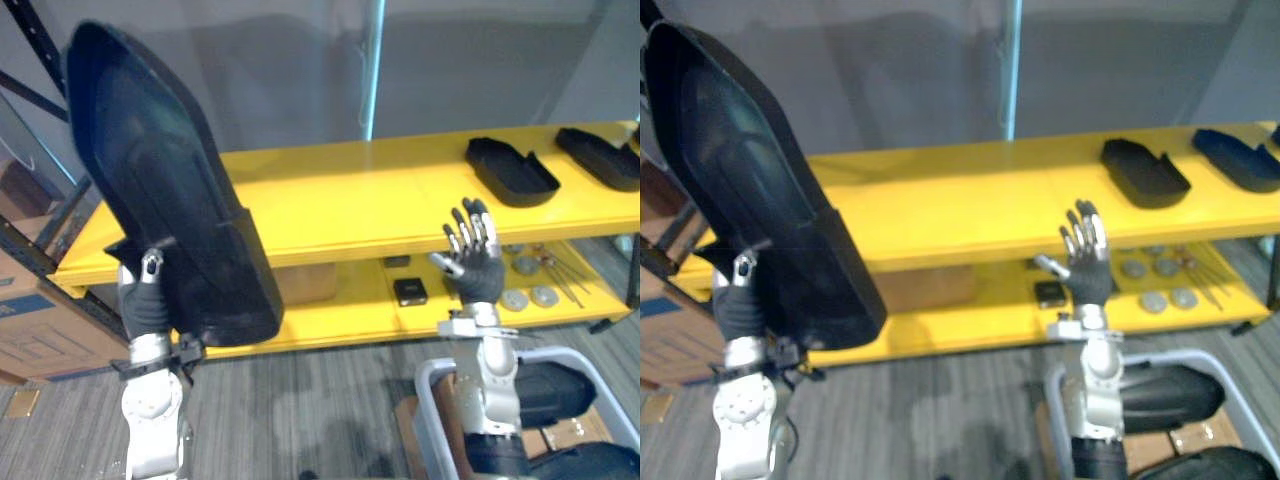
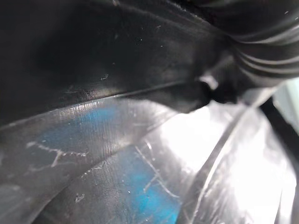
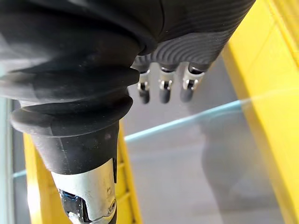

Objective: Walk over and take plastic housings, then place them on the shelf

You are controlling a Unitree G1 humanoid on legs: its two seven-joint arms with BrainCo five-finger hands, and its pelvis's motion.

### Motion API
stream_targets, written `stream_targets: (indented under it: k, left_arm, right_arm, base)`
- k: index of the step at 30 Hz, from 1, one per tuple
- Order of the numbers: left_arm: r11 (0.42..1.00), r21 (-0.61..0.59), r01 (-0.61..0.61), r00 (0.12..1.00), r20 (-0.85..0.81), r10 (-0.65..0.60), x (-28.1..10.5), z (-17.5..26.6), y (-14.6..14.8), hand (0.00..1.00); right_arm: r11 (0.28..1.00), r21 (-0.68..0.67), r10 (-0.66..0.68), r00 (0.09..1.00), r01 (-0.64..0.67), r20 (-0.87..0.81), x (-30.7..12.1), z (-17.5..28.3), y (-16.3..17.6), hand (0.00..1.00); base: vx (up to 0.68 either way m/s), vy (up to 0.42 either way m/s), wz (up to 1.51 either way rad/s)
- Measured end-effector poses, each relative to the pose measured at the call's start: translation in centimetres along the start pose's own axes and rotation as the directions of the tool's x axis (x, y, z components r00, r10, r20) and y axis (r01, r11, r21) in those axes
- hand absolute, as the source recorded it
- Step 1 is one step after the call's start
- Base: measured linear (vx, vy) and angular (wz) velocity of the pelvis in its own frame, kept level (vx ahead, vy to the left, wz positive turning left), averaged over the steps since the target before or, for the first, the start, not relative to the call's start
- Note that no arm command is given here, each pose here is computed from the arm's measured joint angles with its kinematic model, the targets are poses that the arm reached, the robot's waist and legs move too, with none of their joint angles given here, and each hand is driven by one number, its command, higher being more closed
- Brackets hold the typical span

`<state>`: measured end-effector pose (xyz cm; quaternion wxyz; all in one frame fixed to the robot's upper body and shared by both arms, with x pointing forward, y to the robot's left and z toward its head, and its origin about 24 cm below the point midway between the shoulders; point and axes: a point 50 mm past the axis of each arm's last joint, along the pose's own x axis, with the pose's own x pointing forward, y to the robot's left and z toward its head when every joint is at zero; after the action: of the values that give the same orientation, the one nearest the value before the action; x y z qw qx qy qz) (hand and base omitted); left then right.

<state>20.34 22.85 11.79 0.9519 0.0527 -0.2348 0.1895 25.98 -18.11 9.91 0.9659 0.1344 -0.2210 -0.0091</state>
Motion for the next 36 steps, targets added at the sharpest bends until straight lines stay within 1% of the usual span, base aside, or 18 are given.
stream_targets:
  k: [5,8,12,24,36]
  left_arm:
    - [1.0,-0.009,-0.006,1.0,0.003,0.006,-0.3,0.3,0.2,1.0]
    - [0.999,-0.036,-0.024,1.0,0.005,0.024,-0.5,0.5,-0.1,1.0]
    - [0.999,-0.041,-0.026,1.0,0.003,0.026,-0.6,0.5,-0.1,1.0]
    - [0.999,-0.029,-0.012,1.0,-0.014,0.012,-1.0,0.2,0.1,1.0]
    - [1.0,-0.026,-0.01,1.0,-0.018,0.009,-1.1,0.2,0.1,1.0]
  right_arm:
    - [0.998,-0.018,-0.068,0.998,0.068,0.014,-0.1,0.4,-1.4,0.0]
    - [0.994,-0.033,-0.102,0.994,0.103,0.027,-0.4,0.8,-2.3,0.0]
    - [0.993,-0.051,-0.107,0.993,0.109,0.043,-0.7,1.4,-2.4,0.0]
    - [0.977,-0.046,-0.204,0.977,0.207,0.068,-1.1,1.8,-3.2,0.0]
    - [0.976,-0.045,-0.211,0.975,0.215,0.075,-1.1,2.0,-3.3,0.0]
  base:
    - [0.02,-0.019,-0.02]
    - [0.05,-0.033,-0.01]
    - [0.04,-0.009,-0.03]
    - [0.0,0.0,0.0]
    - [-0.01,0.001,-0.01]
